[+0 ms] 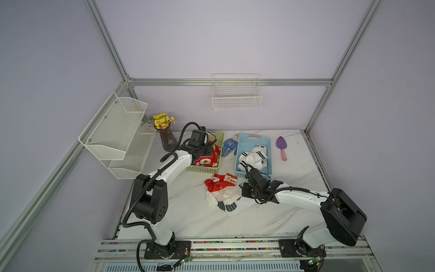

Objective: Sort the socks into the basket by color
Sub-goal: Pick up the sock at the center of the board.

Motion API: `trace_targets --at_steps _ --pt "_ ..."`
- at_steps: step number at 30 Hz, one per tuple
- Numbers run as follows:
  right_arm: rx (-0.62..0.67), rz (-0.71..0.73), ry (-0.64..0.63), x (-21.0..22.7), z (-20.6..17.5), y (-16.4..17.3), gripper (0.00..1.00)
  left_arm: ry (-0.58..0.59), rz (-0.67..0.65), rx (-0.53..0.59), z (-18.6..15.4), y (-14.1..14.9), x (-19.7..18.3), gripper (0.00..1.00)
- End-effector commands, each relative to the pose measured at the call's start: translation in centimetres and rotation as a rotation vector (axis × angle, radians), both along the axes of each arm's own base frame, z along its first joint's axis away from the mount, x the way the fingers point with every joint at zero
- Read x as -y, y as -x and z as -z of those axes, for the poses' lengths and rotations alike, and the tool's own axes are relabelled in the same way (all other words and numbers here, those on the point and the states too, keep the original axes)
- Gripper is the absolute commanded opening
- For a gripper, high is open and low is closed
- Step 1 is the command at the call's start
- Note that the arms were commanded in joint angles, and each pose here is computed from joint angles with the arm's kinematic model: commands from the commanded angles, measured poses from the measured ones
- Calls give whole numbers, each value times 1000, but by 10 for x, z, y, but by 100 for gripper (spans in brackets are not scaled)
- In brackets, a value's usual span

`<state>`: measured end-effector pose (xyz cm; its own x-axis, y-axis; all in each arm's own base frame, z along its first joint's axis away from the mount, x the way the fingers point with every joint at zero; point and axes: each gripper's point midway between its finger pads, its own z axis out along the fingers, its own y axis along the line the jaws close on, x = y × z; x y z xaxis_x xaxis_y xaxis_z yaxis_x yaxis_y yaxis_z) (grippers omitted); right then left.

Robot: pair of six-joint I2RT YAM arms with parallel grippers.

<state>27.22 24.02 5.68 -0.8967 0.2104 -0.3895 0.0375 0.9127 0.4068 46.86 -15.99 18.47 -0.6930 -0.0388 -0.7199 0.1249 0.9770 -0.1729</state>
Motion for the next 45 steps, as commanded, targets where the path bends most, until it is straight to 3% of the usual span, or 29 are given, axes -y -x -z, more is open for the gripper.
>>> trace_targets --at_steps 1,22,45 --pt "42 -20 -47 -11 -17 -6 7 25 -12 56 -17 1 1 48" --pt "117 -178 -171 -42 -84 -3 4 47 -15 64 -20 5 1 48" --pt "205 -211 -173 -43 -146 -9 5 72 -7 80 -27 15 3 48"
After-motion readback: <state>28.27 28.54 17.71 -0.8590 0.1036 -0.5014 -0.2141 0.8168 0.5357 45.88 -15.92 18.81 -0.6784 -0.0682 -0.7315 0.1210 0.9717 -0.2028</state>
